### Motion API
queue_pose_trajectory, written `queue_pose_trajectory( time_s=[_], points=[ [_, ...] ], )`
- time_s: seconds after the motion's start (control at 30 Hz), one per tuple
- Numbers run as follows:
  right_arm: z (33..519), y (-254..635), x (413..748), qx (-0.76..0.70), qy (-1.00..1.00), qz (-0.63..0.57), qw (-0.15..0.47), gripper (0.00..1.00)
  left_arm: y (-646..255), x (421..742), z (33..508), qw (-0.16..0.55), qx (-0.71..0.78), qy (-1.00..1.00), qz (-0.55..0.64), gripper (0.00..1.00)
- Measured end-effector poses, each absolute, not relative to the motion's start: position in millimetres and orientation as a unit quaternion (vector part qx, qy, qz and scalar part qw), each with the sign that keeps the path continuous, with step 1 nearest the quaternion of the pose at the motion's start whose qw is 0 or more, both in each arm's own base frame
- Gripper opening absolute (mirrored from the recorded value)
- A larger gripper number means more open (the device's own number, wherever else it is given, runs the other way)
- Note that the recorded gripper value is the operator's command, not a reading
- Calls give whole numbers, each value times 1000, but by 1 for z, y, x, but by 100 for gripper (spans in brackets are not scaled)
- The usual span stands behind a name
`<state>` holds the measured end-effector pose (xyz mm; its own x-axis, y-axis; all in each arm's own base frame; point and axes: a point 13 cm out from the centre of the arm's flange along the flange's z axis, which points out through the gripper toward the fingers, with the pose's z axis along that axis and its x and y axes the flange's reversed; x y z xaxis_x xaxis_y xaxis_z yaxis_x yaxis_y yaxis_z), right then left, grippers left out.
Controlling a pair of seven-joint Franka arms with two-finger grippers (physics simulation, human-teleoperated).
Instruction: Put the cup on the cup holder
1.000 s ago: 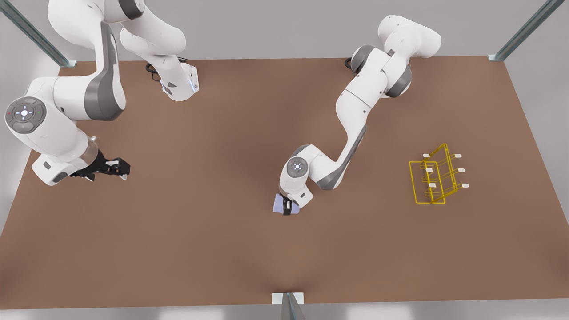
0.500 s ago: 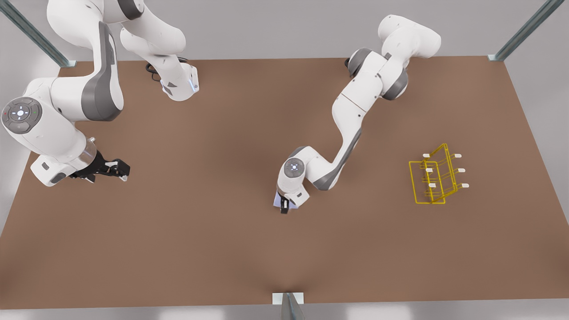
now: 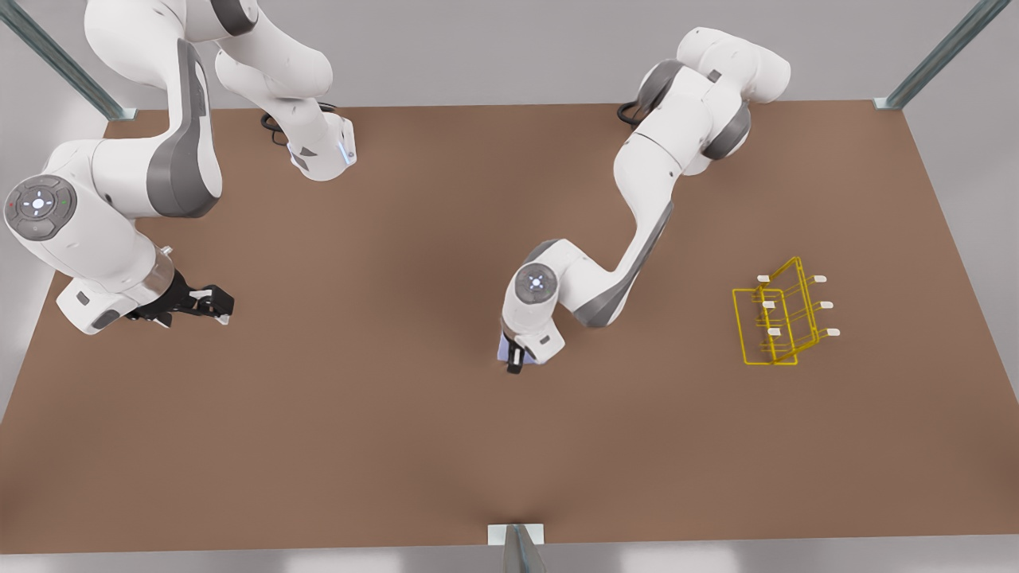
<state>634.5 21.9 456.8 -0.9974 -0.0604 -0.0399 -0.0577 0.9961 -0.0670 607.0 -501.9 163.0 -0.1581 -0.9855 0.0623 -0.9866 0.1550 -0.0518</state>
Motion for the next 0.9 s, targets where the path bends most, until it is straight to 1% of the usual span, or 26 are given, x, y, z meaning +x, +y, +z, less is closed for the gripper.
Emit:
queue_pose_trajectory(
  time_s=[0.07,0.13,0.2,0.33,0.47,0.53,0.6,0.8,0.9],
  points=[
    [457,22,634,-30,999,-33,21,100,-473,613,178,-23,639,-769,8,81],
    [457,22,634,-29,999,-33,21,100,-424,629,185,-80,631,-771,-41,81],
    [457,22,634,-30,999,-33,21,100,-382,637,191,-141,611,-773,-98,81],
    [456,23,634,-30,999,-33,21,100,-278,660,212,-287,560,-738,-243,82],
    [457,22,634,-29,999,-33,21,100,-190,680,245,-376,533,-673,-349,82],
    [457,23,634,-30,999,-33,21,100,-149,684,256,-398,524,-641,-394,82],
    [456,24,634,-31,999,-33,20,100,-124,680,262,-403,520,-619,-429,82],
    [456,27,634,-33,999,-33,20,100,-27,679,265,-384,534,-561,-503,82],
    [451,25,635,-32,999,-32,16,100,-2,677,260,-378,533,-546,-525,82]
  ],
)
